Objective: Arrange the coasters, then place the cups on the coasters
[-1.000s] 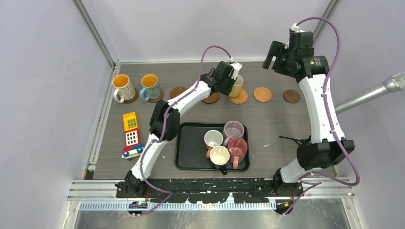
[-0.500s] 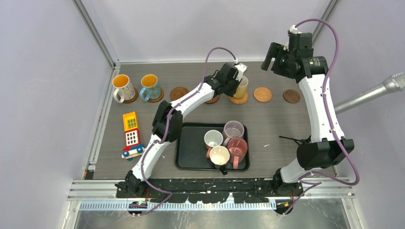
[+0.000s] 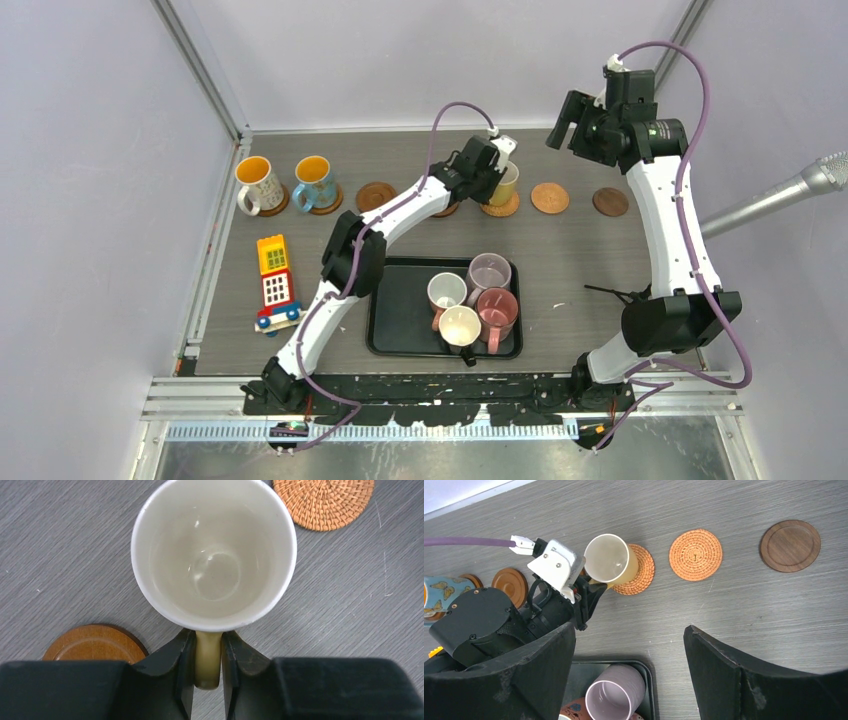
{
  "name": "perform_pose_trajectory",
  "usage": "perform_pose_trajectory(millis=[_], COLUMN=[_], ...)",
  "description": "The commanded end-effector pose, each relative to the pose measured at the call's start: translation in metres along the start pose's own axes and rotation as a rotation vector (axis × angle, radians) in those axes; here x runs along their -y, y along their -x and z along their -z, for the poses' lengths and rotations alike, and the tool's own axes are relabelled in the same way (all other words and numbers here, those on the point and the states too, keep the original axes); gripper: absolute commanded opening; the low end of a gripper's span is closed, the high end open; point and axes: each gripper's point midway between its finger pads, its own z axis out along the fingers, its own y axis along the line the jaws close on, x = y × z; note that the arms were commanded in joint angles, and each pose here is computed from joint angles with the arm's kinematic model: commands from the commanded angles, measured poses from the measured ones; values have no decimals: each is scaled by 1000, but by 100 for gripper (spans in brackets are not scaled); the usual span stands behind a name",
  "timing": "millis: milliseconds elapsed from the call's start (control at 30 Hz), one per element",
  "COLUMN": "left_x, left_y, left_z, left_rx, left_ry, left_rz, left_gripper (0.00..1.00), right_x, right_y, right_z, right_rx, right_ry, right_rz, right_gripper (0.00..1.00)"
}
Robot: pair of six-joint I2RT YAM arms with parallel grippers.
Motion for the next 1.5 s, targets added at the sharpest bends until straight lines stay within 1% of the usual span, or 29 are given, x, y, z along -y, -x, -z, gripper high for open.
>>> perform_pose_trajectory(millis=[0,100,167,200,300,400,533,633,700,833,867,967,1100,1200,1333,1467], left_x=[5,5,5,9,9,10,13,10,3,-22,-26,-30,-17,-2,22,41], left_y=[48,47,47,49,53,65,73,70,64,26,22,-19,-84,-131,-165,-188], left_z=[15,18,21,24,35,56,89,116,135,170,188,221,264,288,302,298], left_rx=[154,156,157,158,161,184,206,212,200,126,134,92,24,-36,-90,-134], left_ry=[-13,-13,-14,-37,-37,-46,-67,-93,-112,-168,-180,-216,-282,-339,-389,-396], left_rz=[-4,-1,-3,-5,-4,-5,-10,-17,-7,16,10,-56,-183,-179,-154,-159], left_gripper=[32,44,55,58,67,79,90,98,100,100,100,100,100,100,98,97], right_x=[-5,-4,-5,-5,-5,-6,-8,-9,-10,-13,-14,-14,-14,-13,-13,-12], right_y=[15,15,15,15,14,13,11,10,9,6,5,2,-2,-5,-9,-11], right_z=[17,16,17,17,17,17,16,17,17,17,17,17,15,12,8,6], right_rx=[71,69,69,69,67,63,56,51,45,32,27,17,5,-5,-20,-32], right_ry=[31,30,33,35,36,42,55,62,69,94,98,102,102,100,99,99], right_rz=[-9,-9,-9,-10,-10,-10,-5,-2,3,18,19,20,21,17,6,0], right_gripper=[84,84,84,84,84,84,84,84,84,84,84,84,84,84,84,84])
